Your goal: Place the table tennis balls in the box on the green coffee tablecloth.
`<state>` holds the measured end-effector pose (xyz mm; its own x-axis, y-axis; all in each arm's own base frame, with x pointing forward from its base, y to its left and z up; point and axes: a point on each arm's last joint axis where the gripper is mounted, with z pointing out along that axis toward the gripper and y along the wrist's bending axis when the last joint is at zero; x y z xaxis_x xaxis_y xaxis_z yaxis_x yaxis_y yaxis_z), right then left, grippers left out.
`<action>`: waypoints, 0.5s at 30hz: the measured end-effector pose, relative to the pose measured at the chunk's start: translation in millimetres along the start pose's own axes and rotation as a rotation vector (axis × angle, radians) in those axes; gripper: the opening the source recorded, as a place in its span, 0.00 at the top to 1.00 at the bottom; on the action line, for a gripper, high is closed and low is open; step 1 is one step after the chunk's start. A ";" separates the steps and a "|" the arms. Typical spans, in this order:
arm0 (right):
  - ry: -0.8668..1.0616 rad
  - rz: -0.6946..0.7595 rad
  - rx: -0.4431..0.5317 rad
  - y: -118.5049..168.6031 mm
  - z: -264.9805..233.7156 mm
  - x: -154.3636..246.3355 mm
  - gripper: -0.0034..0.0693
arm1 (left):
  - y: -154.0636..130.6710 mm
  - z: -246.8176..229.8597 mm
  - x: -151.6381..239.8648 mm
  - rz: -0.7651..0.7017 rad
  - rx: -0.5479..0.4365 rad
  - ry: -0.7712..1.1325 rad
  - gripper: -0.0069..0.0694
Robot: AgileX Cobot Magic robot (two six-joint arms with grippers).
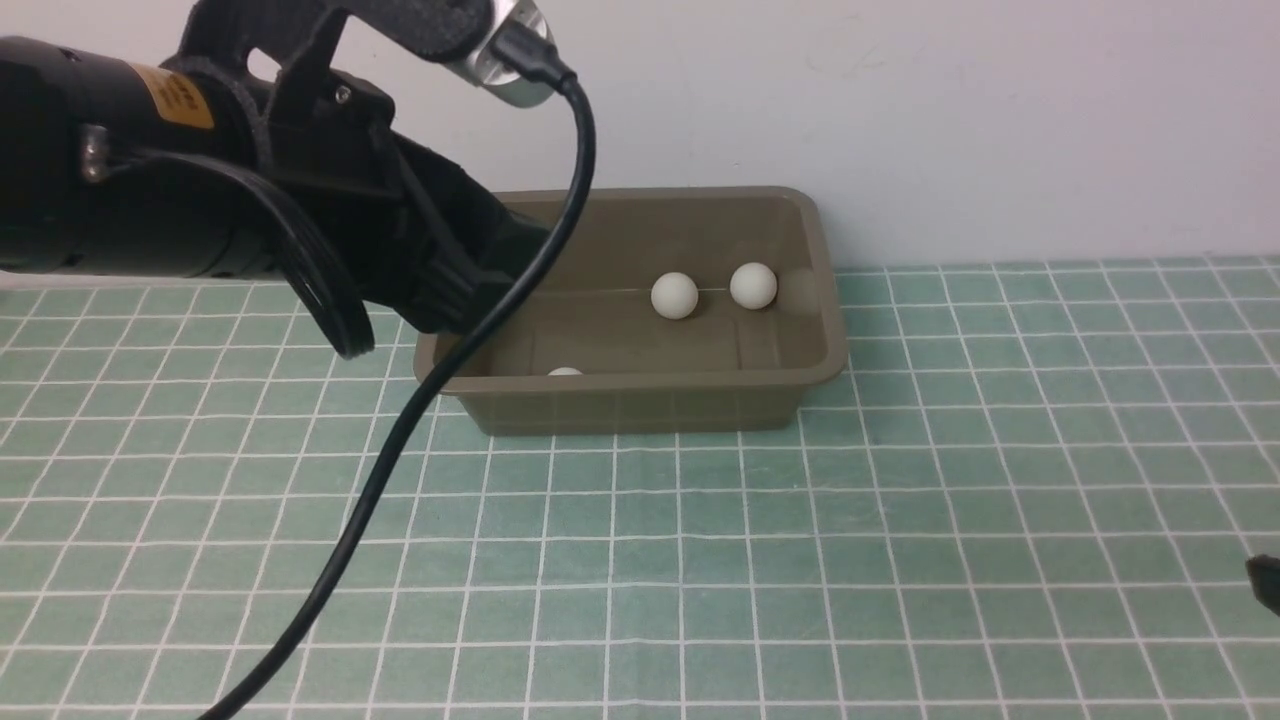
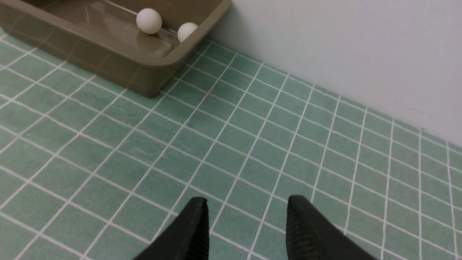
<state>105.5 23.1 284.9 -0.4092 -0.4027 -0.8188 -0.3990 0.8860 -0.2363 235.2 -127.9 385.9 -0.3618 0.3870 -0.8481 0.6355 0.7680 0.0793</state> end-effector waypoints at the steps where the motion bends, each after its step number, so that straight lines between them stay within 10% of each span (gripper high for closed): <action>1: -0.007 0.007 -0.001 0.0 0.0 -0.6 0.56 | 0.0 0.0 0.0 0.000 0.000 0.000 0.31; 15: -0.303 0.270 0.125 -12.5 1.8 -16.5 0.56 | -1.2 0.0 -0.6 -0.021 0.014 -0.007 0.31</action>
<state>118.7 19.1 300.4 -0.2184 -0.0832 -0.9723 -0.2005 0.9789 -0.0388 234.6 -129.1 386.3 -0.3709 0.3671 -0.8530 0.6370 0.7689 0.0539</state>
